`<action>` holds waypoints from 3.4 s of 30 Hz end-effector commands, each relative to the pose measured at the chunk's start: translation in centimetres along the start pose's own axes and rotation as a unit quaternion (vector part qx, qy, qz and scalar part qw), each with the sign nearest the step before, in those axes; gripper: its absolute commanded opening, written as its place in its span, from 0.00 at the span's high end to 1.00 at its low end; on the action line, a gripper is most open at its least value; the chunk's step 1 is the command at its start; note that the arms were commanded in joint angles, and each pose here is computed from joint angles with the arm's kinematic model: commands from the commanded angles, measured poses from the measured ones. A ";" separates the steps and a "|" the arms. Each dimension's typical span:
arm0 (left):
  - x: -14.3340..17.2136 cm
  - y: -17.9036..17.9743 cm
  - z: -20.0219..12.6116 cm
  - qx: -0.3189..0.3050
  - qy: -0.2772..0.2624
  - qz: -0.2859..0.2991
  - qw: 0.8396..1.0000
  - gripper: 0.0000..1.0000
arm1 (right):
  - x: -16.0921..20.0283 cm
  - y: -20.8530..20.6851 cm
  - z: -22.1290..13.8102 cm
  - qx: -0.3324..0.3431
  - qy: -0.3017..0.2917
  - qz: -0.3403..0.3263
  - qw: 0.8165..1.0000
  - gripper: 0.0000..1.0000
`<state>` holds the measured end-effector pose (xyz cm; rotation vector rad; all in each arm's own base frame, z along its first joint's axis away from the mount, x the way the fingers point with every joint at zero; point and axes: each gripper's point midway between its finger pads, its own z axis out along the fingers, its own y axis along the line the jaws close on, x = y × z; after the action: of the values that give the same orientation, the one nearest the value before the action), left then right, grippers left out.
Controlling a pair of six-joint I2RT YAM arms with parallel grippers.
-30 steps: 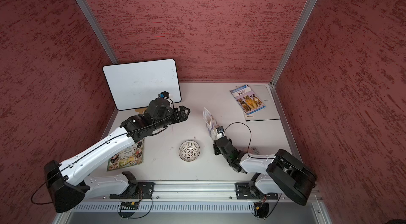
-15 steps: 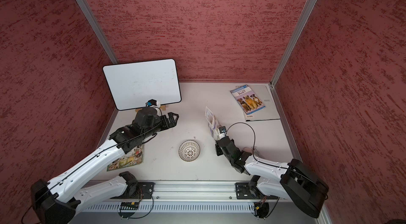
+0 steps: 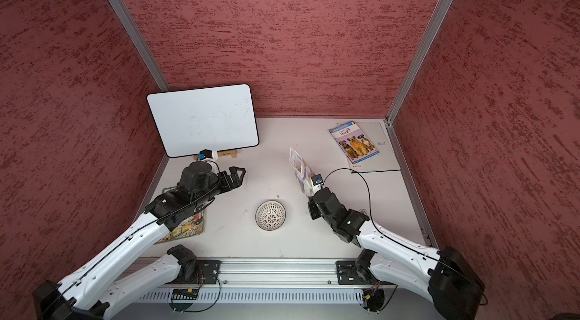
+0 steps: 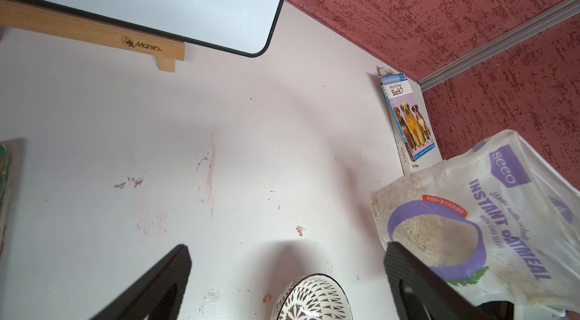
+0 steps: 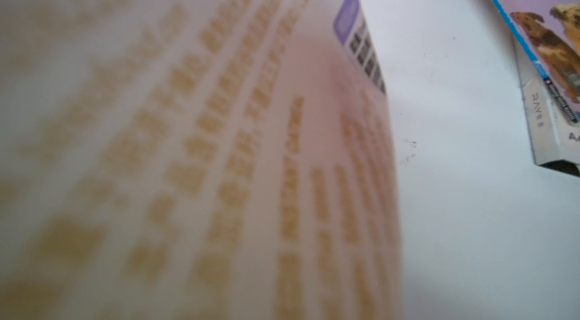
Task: Pour the oats into the breakfast bowl
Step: Pick up the oats bag from the center of the board, then pour the oats into the bowl.
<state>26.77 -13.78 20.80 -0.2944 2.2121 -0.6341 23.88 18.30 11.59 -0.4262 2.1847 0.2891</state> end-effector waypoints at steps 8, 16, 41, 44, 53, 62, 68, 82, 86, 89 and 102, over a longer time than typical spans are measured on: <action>-0.2 1.9 -1.8 -0.015 -0.011 0.003 1.000 0.00 | -6.7 1.5 -5.1 -0.032 -0.023 -0.057 0.998 1.00; 0.0 2.7 -2.3 -0.020 -0.010 0.003 1.000 0.00 | -8.7 0.7 -6.6 0.000 0.015 -0.066 0.998 1.00; 1.7 4.8 -2.0 -0.027 0.002 0.004 1.000 0.00 | -8.8 -1.4 -10.3 0.021 0.091 -0.245 0.965 1.00; 1.8 4.8 -1.9 -0.025 0.003 0.004 1.000 0.00 | -8.3 -1.6 -10.6 0.017 0.104 -0.270 0.957 1.00; 2.3 5.1 -1.5 -0.024 0.008 0.002 1.000 0.00 | -7.4 -1.8 -11.4 0.018 0.141 -0.335 0.931 1.00; 2.8 5.7 -1.2 -0.028 0.009 -0.001 1.000 0.00 | -7.0 -1.6 -11.2 0.026 0.162 -0.375 0.912 1.00; 2.9 5.9 -1.0 -0.030 0.009 0.000 1.000 0.00 | -6.6 -1.7 -11.4 0.035 0.176 -0.407 0.896 1.00; 3.1 6.0 -1.0 -0.029 0.008 -0.001 1.000 0.00 | -5.5 -0.7 -11.2 0.039 0.208 -0.485 0.848 1.00; 3.1 5.9 -1.0 -0.027 0.009 0.000 1.000 0.00 | -5.3 -1.0 -11.0 0.049 0.216 -0.493 0.841 1.00; 3.1 6.0 -1.0 -0.028 0.008 0.000 1.000 0.00 | -5.2 -1.0 -10.9 0.050 0.220 -0.499 0.837 1.00; 3.1 6.0 -1.0 -0.028 0.008 0.000 1.000 0.00 | -5.2 -1.3 -10.1 0.089 0.248 -0.563 0.783 1.00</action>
<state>23.81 -9.57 15.99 -0.3334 2.2669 -0.5688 18.81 14.20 19.27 -1.7959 2.0538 -0.6893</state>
